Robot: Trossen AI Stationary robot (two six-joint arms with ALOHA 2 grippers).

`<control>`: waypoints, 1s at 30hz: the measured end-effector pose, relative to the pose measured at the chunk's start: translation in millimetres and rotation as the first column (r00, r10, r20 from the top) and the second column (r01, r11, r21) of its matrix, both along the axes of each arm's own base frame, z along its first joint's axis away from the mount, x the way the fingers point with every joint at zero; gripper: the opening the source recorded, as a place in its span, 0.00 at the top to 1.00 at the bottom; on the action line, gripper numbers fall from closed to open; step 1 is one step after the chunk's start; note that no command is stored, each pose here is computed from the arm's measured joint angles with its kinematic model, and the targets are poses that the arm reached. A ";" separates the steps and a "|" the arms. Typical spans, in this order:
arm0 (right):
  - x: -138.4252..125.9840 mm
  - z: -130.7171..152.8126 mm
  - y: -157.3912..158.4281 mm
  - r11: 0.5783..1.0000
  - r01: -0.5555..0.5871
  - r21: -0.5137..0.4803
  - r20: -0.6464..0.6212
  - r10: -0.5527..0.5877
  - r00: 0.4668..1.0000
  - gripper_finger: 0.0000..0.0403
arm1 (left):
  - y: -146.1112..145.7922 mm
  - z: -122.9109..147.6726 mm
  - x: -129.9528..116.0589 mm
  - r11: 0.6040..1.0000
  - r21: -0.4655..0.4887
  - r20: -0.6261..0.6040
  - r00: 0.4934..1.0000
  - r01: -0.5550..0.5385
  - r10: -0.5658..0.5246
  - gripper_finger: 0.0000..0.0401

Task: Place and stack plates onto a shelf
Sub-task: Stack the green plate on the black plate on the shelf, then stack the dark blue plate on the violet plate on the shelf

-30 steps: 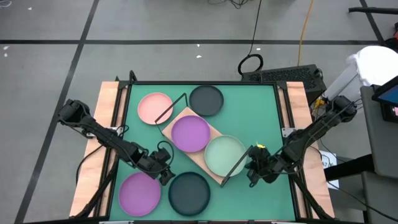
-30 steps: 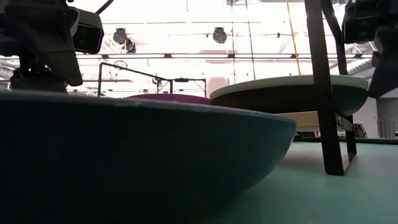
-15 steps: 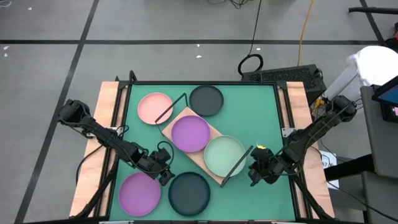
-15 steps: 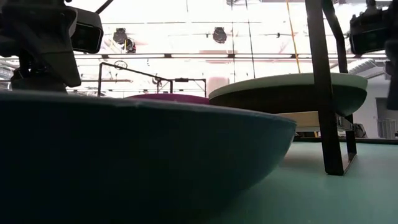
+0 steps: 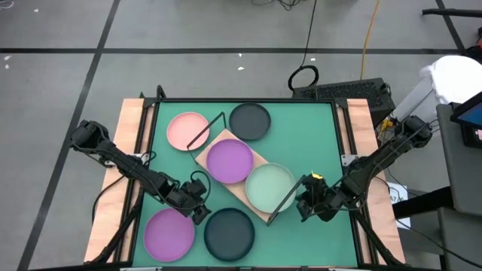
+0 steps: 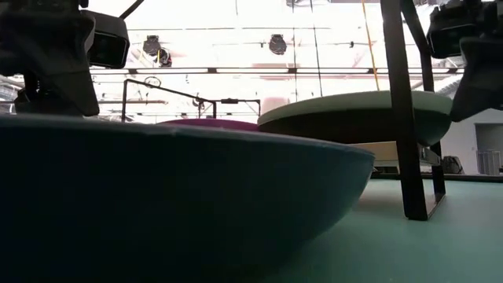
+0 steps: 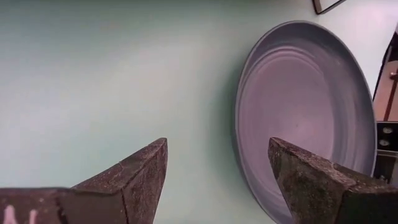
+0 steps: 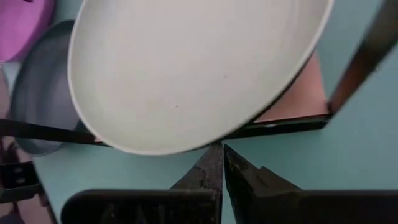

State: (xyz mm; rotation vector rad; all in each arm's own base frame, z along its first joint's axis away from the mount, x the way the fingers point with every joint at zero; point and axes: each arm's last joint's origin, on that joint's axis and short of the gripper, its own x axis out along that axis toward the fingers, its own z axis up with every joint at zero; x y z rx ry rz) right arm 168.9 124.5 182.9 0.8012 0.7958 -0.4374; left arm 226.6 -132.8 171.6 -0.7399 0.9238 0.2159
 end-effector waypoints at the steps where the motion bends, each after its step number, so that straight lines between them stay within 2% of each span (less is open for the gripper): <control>1: 0.5 0.4 0.5 1.000 -0.002 0.004 0.007 0.002 1.000 1.00 | 0.0 0.0 0.0 1.000 0.001 0.000 1.000 0.000 0.000 0.29; 16: 3.0 2.9 4.7 0.998 -0.031 0.049 0.035 0.029 0.999 1.00 | 1.2 -0.2 -0.1 0.999 0.026 0.009 1.000 -0.022 0.021 0.29; 25: -0.3 2.3 9.4 0.993 -0.072 0.097 0.002 0.072 0.997 1.00 | 1.7 -0.6 -0.4 0.999 0.032 0.006 0.999 -0.033 0.032 0.29; 30: -5.8 0.1 12.7 0.984 -0.082 0.158 -0.062 0.092 0.994 1.00 | -2.2 -0.1 -1.5 0.999 -0.015 -0.002 1.000 -0.032 0.031 0.29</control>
